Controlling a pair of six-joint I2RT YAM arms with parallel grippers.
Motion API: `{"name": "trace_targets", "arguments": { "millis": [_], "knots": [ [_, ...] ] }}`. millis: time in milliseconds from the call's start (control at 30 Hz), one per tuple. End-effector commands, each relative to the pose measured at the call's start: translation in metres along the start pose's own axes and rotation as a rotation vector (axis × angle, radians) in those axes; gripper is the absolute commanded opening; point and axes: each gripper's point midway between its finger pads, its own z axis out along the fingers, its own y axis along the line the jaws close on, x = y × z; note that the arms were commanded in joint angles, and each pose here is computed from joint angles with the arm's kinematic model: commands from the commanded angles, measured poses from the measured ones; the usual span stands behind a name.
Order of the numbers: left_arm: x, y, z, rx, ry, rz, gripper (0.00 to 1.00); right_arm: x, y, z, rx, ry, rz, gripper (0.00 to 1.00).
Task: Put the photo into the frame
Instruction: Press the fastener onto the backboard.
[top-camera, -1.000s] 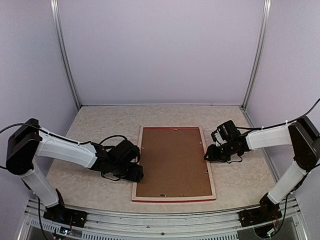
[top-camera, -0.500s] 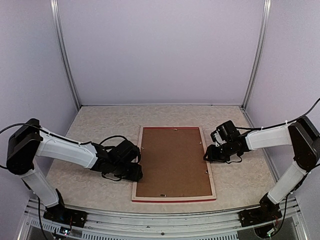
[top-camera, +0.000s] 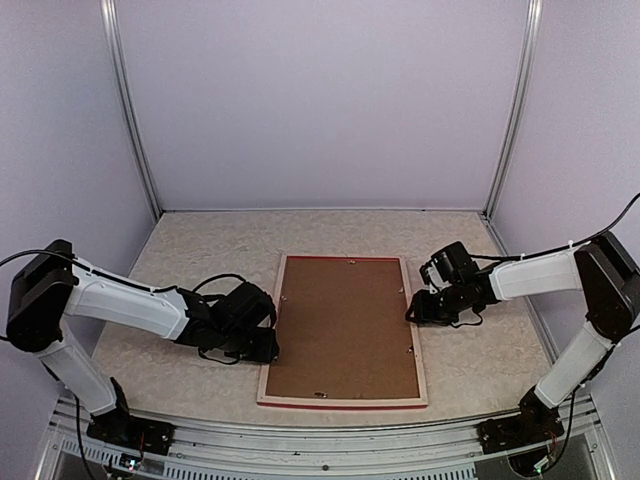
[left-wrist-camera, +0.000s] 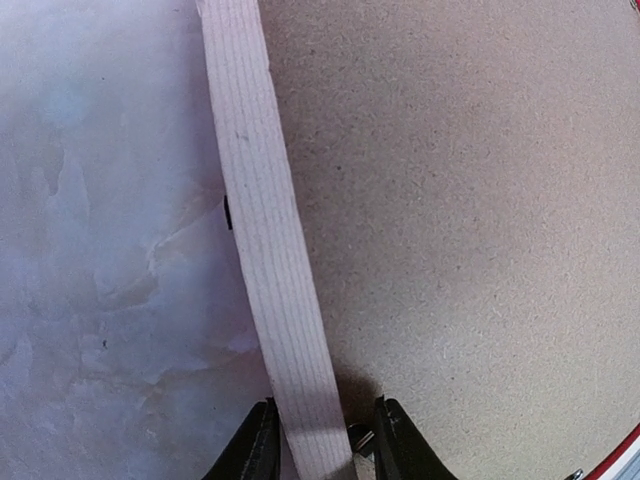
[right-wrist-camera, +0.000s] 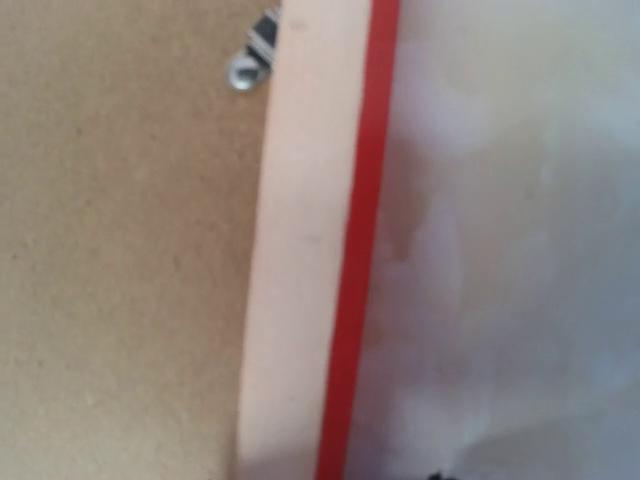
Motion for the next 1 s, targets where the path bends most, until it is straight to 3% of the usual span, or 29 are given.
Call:
{"name": "trace_targets", "arguments": {
  "millis": [0,167,267,433,633,967],
  "knots": [
    [0.008,-0.001,-0.002,0.003,0.02,0.018,0.35,-0.004,0.008,0.003,-0.009,-0.007,-0.012,0.45],
    [0.013,-0.001,0.0,0.0,0.038,0.014,0.51,-0.004,0.012,0.004,-0.018,-0.007,-0.015,0.45],
    [0.016,0.0,0.001,-0.016,0.045,0.008,0.54,-0.001,0.012,0.007,-0.014,0.001,-0.013,0.45],
    [0.02,0.004,0.003,-0.059,0.05,-0.001,0.48,0.002,0.009,0.011,0.006,0.005,0.017,0.42],
    [0.032,0.014,0.009,-0.108,0.072,-0.034,0.41,0.007,0.005,0.011,0.019,-0.011,0.069,0.29],
    [0.046,0.03,0.007,-0.122,0.07,-0.112,0.36,0.02,-0.001,0.011,0.031,-0.025,0.118,0.19]
  ]
}}
